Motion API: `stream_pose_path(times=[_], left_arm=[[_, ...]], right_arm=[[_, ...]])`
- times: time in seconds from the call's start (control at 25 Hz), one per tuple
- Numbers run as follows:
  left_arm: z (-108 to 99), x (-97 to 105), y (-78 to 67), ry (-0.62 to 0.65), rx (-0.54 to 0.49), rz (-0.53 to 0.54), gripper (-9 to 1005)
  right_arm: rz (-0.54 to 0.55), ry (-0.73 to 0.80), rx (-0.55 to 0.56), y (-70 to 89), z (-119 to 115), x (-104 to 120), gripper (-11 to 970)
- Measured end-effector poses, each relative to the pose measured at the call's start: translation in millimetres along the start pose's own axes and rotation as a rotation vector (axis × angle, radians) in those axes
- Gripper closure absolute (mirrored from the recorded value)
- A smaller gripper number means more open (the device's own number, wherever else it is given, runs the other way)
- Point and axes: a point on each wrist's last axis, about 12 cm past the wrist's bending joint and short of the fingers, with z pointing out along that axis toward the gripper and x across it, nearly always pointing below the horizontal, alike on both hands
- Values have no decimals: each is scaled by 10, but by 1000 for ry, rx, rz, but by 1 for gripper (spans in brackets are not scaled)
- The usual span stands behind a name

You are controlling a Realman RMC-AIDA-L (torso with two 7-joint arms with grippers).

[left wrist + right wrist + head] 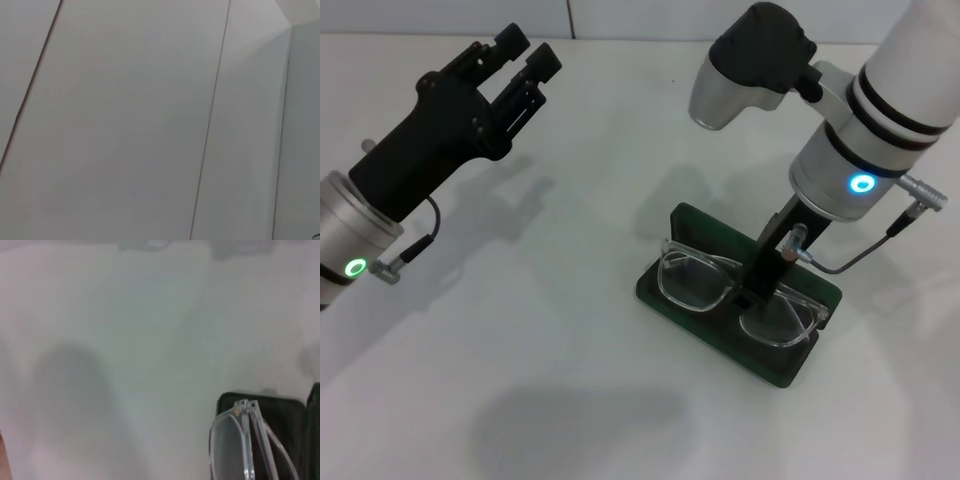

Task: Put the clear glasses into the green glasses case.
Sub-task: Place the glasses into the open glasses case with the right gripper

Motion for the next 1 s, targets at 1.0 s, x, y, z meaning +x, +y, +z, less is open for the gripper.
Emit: stream_pose_path(times=[1.0], left_arm=[[47, -8, 1, 10, 23, 1, 505]], right_arm=[[68, 47, 63, 19, 59, 0, 830]])
